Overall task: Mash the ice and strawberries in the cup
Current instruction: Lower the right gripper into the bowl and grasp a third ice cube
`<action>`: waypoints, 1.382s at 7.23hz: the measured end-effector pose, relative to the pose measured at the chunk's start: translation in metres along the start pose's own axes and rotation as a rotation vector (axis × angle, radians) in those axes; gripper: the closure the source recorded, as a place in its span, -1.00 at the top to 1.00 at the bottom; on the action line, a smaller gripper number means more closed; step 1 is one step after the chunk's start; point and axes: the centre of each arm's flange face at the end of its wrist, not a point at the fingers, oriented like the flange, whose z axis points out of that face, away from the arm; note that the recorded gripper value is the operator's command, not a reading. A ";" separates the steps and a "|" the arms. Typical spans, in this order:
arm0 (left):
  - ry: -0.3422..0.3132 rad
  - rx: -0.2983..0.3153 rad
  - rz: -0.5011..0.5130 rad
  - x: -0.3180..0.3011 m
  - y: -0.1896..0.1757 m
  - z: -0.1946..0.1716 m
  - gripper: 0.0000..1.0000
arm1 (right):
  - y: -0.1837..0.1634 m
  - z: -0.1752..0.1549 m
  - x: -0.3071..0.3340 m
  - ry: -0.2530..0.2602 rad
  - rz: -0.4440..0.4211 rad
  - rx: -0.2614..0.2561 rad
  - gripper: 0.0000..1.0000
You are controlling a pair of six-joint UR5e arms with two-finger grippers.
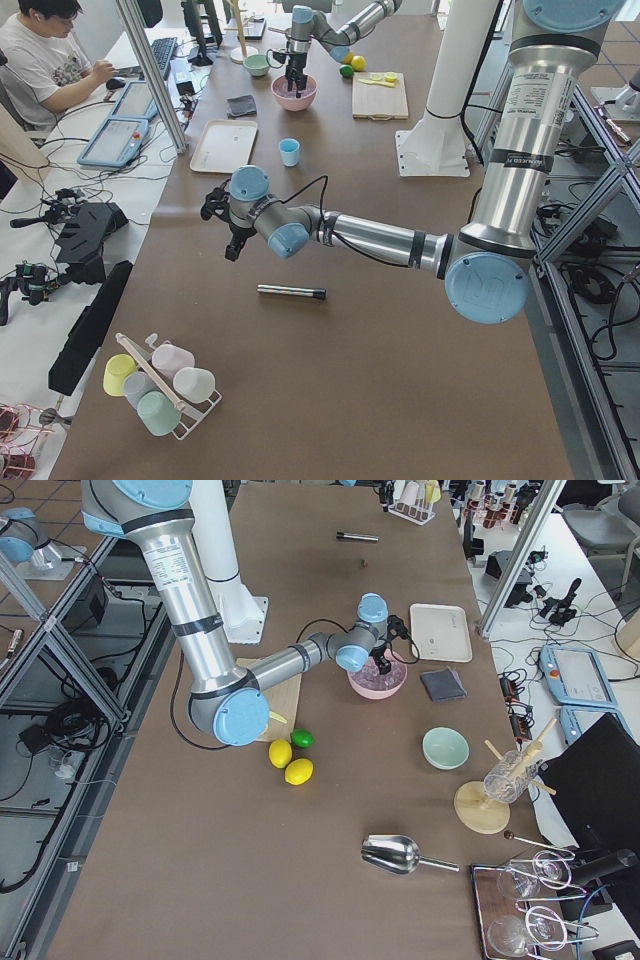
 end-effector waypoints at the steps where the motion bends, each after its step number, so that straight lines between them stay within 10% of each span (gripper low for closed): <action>1: 0.000 0.000 0.000 0.000 0.000 0.000 0.94 | 0.000 0.001 0.000 0.001 -0.013 -0.001 0.65; 10: 0.012 -0.010 -0.009 0.012 -0.003 0.010 0.94 | -0.005 0.005 -0.001 0.009 -0.014 0.002 0.13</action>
